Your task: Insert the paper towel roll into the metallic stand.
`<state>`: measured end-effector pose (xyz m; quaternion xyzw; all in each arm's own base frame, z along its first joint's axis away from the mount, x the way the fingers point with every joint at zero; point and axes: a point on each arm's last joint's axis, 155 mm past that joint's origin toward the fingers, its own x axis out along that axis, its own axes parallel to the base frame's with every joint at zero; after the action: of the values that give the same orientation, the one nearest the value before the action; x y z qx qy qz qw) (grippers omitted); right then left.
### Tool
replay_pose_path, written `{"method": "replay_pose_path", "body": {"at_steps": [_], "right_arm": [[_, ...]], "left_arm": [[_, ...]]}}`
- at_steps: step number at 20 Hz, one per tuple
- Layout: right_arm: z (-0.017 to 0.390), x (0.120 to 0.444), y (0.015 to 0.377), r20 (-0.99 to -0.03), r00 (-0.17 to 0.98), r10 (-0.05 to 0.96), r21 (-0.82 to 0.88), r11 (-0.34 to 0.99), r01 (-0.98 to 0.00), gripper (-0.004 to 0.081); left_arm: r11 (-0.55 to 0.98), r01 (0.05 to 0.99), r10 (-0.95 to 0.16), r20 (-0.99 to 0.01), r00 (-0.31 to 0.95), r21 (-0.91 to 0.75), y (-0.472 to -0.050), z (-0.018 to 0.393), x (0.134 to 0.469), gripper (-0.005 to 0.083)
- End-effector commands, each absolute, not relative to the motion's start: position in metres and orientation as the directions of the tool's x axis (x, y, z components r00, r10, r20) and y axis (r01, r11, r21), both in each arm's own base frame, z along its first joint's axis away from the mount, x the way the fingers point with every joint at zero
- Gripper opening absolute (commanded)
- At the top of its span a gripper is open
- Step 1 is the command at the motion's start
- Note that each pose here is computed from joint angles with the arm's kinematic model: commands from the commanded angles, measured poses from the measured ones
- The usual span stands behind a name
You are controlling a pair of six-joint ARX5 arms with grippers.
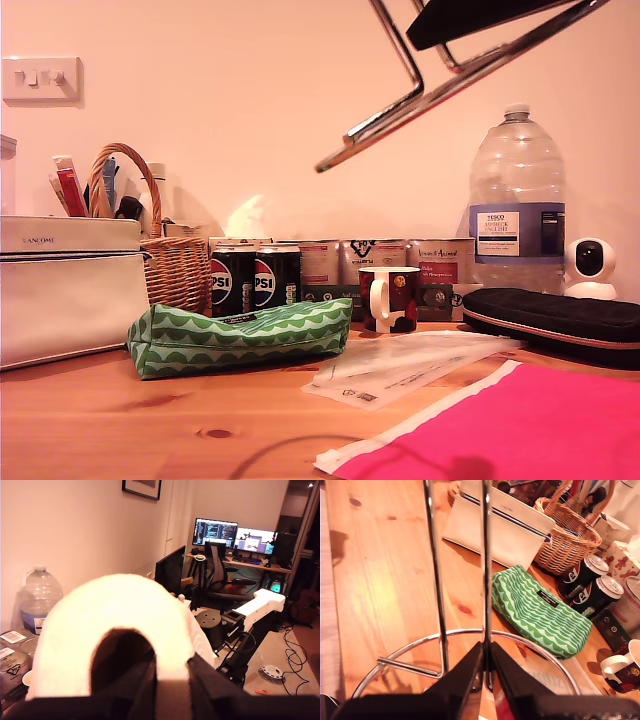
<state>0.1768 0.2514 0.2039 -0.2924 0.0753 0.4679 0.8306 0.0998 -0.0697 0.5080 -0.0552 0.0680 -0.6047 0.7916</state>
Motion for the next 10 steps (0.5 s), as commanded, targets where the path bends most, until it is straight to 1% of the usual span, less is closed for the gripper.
{"method": "replay_pose_path", "body": {"at_steps": [1,6,10], "right_arm": [[0.216,0.176,0.258,-0.364,0.547,0.754,-0.411,0.397,-0.821,-0.0011],[0.205,0.177,0.263,-0.395,0.537,0.746,-0.395,0.389,-0.832,-0.0011],[0.218,0.177,0.271,-0.343,0.537,0.771,-0.401,0.397,-0.826,-0.0011]], "left_arm": [[0.252,0.949,-0.967,-0.026,0.252,-0.187,-0.071,0.512,0.1,-0.0024],[0.226,0.954,-0.974,-0.026,0.226,-0.196,-0.073,0.512,0.098,-0.0024],[0.251,0.95,-0.968,-0.054,0.246,-0.185,-0.082,0.505,0.097,-0.0024]]}}
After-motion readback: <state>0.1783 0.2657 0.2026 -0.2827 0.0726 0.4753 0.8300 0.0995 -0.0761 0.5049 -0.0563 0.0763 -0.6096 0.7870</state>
